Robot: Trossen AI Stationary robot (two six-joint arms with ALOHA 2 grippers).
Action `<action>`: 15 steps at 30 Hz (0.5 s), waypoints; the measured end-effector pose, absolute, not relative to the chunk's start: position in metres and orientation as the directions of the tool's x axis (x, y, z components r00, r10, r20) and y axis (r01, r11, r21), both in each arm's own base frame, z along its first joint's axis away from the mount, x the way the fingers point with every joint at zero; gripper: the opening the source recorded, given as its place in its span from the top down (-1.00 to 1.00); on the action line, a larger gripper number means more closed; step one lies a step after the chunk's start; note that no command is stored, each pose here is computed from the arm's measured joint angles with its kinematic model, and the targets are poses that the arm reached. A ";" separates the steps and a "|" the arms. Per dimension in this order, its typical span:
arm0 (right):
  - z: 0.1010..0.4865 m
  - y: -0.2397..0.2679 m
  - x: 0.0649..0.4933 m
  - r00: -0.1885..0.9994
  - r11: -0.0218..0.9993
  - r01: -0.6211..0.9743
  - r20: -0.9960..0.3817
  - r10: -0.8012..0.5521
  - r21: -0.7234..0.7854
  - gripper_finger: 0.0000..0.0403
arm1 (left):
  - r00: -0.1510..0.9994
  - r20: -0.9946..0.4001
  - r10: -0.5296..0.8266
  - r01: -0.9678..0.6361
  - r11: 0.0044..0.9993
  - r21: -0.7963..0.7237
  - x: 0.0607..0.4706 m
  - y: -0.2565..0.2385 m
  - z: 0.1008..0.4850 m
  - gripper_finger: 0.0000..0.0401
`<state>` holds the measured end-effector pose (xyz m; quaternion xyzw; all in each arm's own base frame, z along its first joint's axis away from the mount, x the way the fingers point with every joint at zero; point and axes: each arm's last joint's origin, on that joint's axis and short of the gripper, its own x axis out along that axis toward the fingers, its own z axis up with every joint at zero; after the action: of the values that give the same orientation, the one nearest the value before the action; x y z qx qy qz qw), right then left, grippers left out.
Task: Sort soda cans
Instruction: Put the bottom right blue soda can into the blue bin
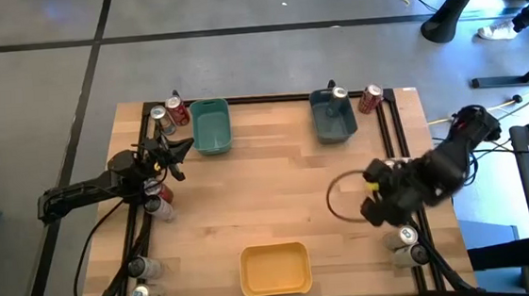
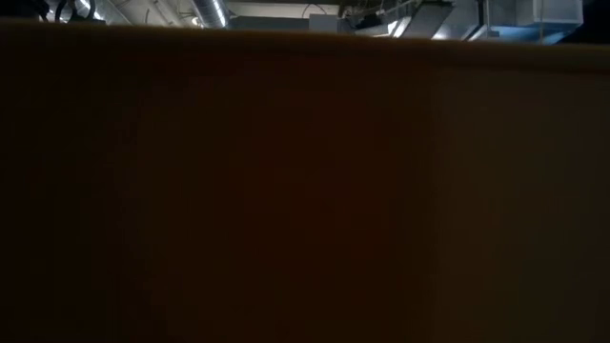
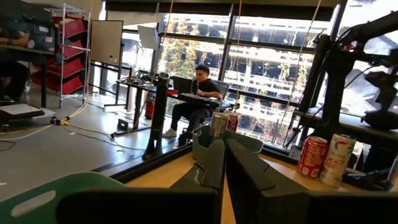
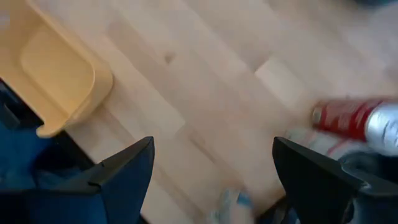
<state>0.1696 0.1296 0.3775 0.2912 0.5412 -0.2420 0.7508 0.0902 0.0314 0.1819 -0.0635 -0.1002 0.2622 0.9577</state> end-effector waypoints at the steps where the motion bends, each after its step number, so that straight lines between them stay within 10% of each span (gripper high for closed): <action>1: 0.376 0.135 0.168 0.289 0.711 0.681 -0.956 -0.041 0.176 -0.61 | 0.843 0.158 0.514 -0.489 0.855 -0.175 0.090 0.031 0.182 0.96; 15: 0.335 0.169 0.160 0.031 0.619 0.785 -0.999 0.006 0.028 -0.61 | 0.843 0.156 0.515 -0.482 0.852 -0.205 0.090 0.031 0.182 0.96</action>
<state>0.1601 0.1689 0.3354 0.3153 0.6269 -0.3021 0.6452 0.0903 0.0314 0.1816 -0.0793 -0.1032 0.2604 0.9567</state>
